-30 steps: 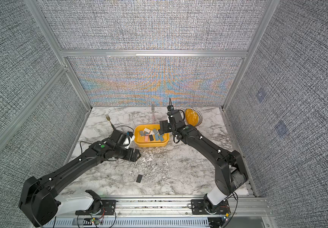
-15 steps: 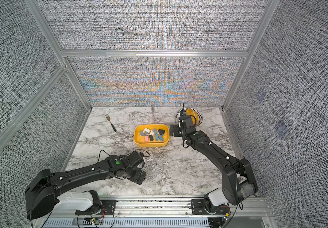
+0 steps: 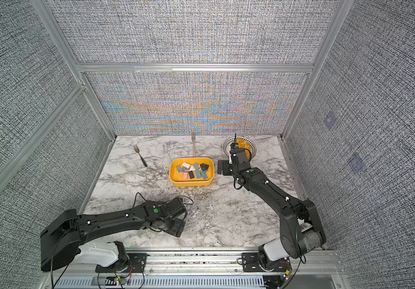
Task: Put the eraser in the storage box
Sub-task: Pick up the eraser from the center of the board.
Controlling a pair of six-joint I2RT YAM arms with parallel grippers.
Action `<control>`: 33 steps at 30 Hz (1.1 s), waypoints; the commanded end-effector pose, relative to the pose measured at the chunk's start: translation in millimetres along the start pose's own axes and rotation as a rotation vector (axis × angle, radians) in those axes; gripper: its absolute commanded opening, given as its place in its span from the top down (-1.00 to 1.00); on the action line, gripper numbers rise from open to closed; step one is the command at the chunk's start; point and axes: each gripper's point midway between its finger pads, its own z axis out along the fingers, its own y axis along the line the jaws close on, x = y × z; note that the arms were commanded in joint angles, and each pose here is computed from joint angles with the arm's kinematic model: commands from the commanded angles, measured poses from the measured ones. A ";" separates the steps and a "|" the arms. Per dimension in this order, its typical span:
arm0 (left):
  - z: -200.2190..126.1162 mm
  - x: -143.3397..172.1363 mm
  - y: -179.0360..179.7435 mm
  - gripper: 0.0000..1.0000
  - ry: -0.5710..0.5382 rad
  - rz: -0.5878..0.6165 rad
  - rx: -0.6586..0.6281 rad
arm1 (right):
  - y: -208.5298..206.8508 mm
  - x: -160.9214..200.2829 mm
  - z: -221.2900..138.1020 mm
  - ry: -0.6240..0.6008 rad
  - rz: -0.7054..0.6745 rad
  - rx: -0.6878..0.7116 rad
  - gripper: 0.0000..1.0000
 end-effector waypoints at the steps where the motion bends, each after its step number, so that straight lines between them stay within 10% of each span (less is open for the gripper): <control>1: 2.5 -1.1 3.2 -0.57 0.003 -0.009 -0.030 | 4.5 -4.2 0.9 -0.017 -0.005 -0.028 -0.95; 33: 31.8 0.4 1.4 0.30 0.046 -0.015 -0.081 | -8.2 -0.6 2.5 -0.007 -0.001 -0.009 -0.95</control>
